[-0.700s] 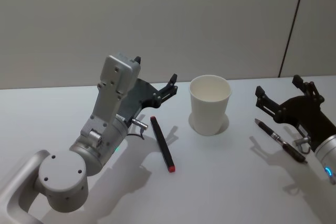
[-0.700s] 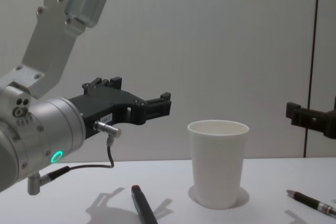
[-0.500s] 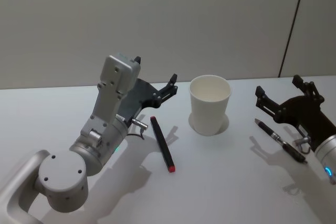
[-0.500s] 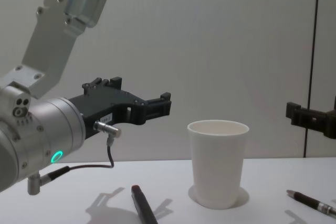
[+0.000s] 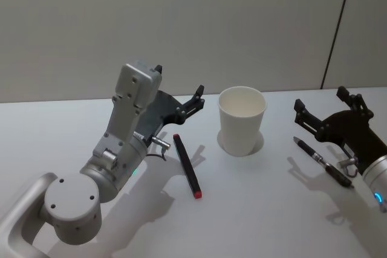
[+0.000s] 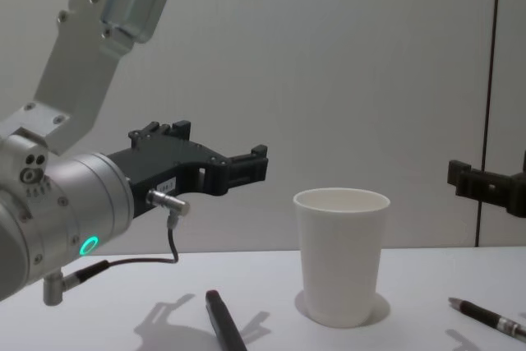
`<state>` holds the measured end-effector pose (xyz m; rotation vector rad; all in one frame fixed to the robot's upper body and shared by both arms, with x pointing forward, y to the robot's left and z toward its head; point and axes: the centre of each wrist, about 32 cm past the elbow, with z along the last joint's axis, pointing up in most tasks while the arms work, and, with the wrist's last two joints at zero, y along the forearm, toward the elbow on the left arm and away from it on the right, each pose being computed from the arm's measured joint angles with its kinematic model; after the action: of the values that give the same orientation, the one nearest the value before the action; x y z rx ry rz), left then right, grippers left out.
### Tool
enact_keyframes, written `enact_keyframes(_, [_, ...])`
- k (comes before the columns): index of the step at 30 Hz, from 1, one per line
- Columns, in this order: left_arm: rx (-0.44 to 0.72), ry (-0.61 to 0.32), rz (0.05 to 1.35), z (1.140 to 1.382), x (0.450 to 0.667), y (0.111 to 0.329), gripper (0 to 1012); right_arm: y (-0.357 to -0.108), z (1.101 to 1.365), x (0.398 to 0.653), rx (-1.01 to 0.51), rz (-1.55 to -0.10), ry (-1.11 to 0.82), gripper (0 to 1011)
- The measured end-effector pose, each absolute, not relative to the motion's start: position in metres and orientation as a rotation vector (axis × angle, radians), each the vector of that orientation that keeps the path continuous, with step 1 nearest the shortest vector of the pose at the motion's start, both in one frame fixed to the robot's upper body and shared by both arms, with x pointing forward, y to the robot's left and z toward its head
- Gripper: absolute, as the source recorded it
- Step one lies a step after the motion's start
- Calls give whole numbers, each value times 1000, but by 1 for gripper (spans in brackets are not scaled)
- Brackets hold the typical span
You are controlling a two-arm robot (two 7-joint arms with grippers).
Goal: Place the pen into the pen holder.
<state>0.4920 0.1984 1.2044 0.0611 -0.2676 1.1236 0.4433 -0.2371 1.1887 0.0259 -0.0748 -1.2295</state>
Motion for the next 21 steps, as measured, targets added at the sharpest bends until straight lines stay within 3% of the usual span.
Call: enact_keyframes(21, [61,-268,1124,1204,492,198,1001,-237,1189,443,26,-1229,-75,1001])
